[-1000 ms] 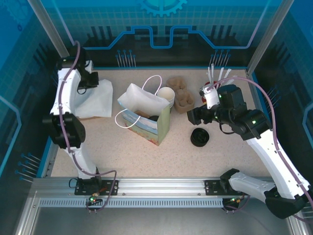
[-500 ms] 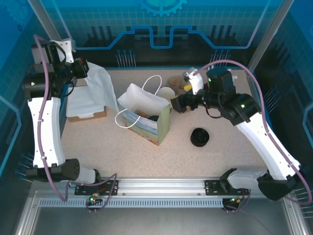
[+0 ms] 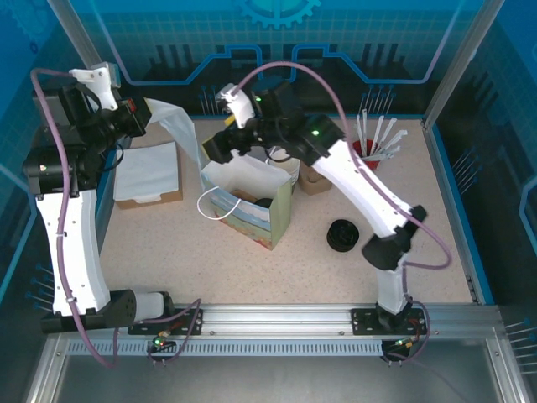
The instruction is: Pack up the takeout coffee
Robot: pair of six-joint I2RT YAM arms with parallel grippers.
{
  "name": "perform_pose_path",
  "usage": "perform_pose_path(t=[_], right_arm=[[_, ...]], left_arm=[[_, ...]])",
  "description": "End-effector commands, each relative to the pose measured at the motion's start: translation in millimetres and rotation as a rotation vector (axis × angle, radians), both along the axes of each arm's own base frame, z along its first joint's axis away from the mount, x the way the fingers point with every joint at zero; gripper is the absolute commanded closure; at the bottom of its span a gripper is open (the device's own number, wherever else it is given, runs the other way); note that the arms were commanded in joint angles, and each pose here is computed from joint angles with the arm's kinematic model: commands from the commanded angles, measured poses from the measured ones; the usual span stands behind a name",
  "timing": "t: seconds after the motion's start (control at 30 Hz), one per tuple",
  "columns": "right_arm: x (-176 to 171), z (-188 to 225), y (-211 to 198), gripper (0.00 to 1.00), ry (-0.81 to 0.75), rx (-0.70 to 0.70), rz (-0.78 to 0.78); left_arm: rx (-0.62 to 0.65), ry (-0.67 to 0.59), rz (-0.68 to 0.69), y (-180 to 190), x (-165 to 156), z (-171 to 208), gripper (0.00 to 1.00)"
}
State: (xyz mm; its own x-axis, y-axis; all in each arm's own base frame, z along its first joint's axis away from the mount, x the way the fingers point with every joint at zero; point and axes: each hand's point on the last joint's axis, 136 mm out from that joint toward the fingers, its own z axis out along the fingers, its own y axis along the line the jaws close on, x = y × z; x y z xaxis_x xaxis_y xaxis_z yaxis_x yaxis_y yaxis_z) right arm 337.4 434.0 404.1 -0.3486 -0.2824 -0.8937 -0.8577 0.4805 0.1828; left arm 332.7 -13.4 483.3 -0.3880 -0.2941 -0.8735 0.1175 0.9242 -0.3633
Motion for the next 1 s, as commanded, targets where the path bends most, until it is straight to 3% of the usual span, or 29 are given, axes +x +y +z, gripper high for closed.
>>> perform_pose_path(t=[0.0, 0.17, 0.27, 0.47, 0.5, 0.53, 0.67, 0.73, 0.8, 0.87, 0.97], right_arm=[[-3, -12, 23, 0.07, 0.076, 0.003, 0.014], [18, -32, 49, 0.16, 0.131, 0.046, -0.016], [24, -39, 59, 0.37, 0.153, 0.071, -0.012], [42, -15, 58, 0.93, 0.070, 0.146, -0.049], [46, -7, 56, 1.00, 0.051, 0.166, -0.054], [49, -1, 53, 1.00, 0.036, 0.181, -0.063], [58, 45, 39, 1.00, -0.048, 0.291, -0.076], [58, 70, 32, 1.00, -0.098, 0.342, -0.078], [54, 96, 23, 1.00, -0.157, 0.391, -0.068], [48, 116, 14, 1.00, -0.202, 0.424, -0.051], [33, 145, -1, 1.00, -0.260, 0.455, -0.004]], left_arm=[[-0.031, -0.023, -0.025, -6, -6, 6, 1.00], [-0.041, -0.019, -0.036, -9, -7, 5, 1.00], [-0.035, -0.016, -0.039, -9, -9, 4, 1.00], [-0.044, -0.021, -0.065, -14, -17, 6, 1.00], [-0.048, -0.027, -0.076, -17, -20, 8, 1.00], [-0.052, -0.029, -0.085, -19, -23, 8, 1.00], [-0.057, -0.047, -0.124, -28, -41, 10, 0.78], [-0.065, -0.058, -0.138, -32, -52, 11, 0.53], [-0.076, -0.073, -0.141, -35, -63, 14, 0.36], [-0.083, -0.089, -0.140, -37, -75, 18, 0.26], [-0.102, -0.126, -0.137, -40, -92, 27, 0.18]])
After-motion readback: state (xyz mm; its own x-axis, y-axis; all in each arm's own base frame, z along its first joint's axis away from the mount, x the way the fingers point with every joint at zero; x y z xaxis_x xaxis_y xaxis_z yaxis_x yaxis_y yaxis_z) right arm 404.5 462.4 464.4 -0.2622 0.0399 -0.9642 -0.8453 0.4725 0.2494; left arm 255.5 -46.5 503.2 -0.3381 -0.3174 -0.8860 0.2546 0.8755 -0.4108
